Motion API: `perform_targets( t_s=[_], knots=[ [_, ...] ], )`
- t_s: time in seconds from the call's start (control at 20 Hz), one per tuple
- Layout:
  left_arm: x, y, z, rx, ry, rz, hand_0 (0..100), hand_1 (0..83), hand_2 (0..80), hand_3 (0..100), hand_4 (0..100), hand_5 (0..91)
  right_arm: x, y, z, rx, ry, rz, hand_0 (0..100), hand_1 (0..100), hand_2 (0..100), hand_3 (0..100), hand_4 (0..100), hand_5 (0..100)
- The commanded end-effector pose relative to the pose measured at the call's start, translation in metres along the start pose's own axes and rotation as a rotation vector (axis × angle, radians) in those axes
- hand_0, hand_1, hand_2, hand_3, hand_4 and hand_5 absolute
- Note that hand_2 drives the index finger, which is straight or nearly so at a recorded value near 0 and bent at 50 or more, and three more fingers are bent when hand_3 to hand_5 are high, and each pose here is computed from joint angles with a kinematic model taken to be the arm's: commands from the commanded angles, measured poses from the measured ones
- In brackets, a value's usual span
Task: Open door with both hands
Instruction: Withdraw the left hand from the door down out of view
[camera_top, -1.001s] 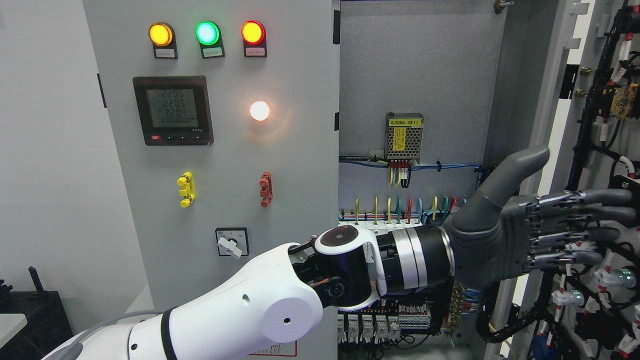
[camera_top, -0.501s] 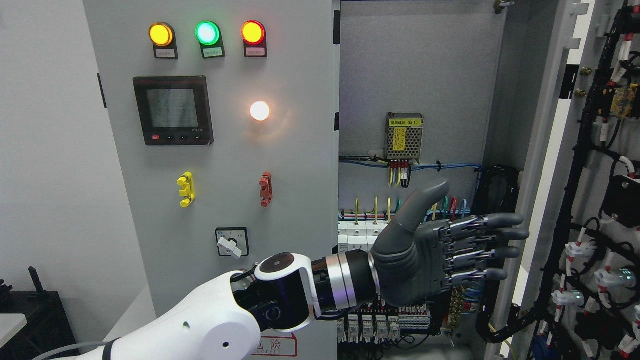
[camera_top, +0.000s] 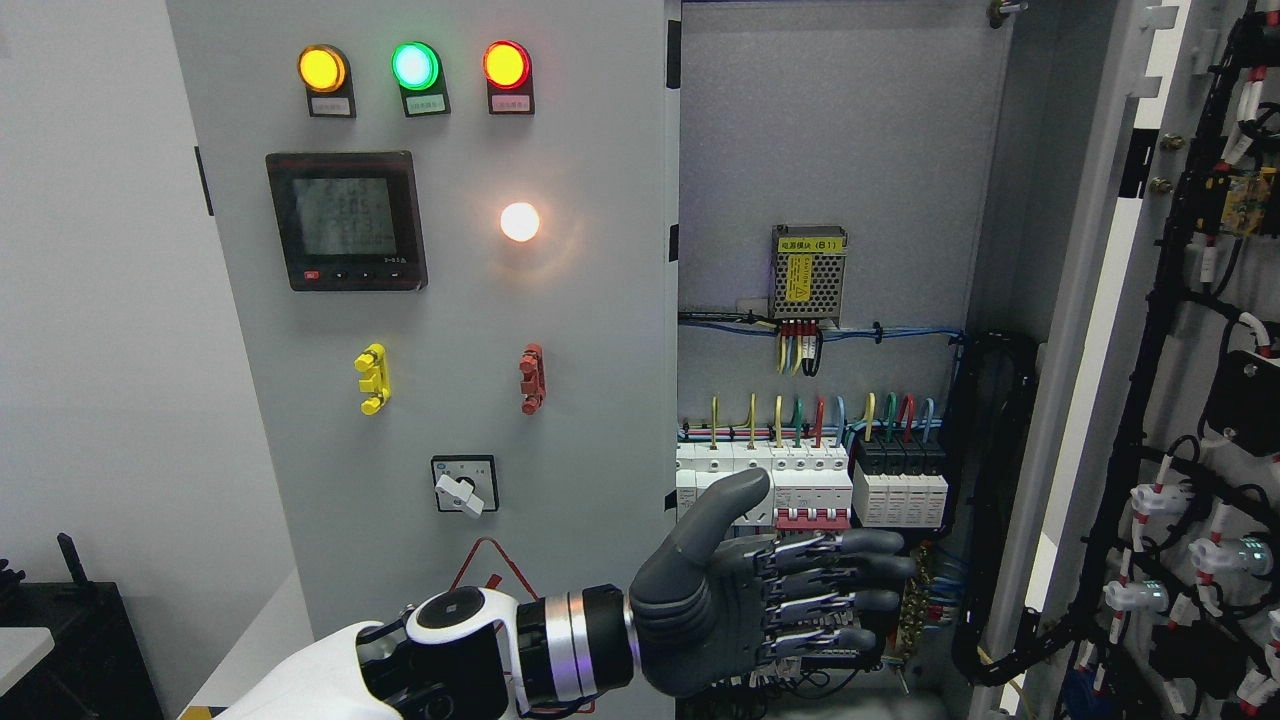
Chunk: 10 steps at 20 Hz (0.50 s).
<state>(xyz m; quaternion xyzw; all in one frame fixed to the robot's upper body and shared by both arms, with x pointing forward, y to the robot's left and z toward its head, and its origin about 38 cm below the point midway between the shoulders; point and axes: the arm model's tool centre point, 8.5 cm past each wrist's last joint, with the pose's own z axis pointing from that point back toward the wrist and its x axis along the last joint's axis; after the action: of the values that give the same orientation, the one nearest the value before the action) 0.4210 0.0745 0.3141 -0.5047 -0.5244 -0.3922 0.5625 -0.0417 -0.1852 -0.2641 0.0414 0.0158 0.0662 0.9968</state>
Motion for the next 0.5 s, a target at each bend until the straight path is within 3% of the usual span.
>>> perform_targets(
  t_s=[0.0, 0.45],
  knots=[
    [-0.048, 0.002, 0.082, 0.107, 0.113, 0.003, 0, 0.0, 0.0, 0, 4, 0.0, 0.001, -0.001, 0.000, -0.001, -0.002, -0.009, 0, 0, 0, 0, 0, 0],
    [-0.121, -0.006, 0.121, 0.168, 0.227, 0.051, 0, 0.0, 0.0, 0, 4, 0.0, 0.001, 0.000, 0.000, 0.001, -0.002, -0.009, 0, 0, 0, 0, 0, 0]
  ],
)
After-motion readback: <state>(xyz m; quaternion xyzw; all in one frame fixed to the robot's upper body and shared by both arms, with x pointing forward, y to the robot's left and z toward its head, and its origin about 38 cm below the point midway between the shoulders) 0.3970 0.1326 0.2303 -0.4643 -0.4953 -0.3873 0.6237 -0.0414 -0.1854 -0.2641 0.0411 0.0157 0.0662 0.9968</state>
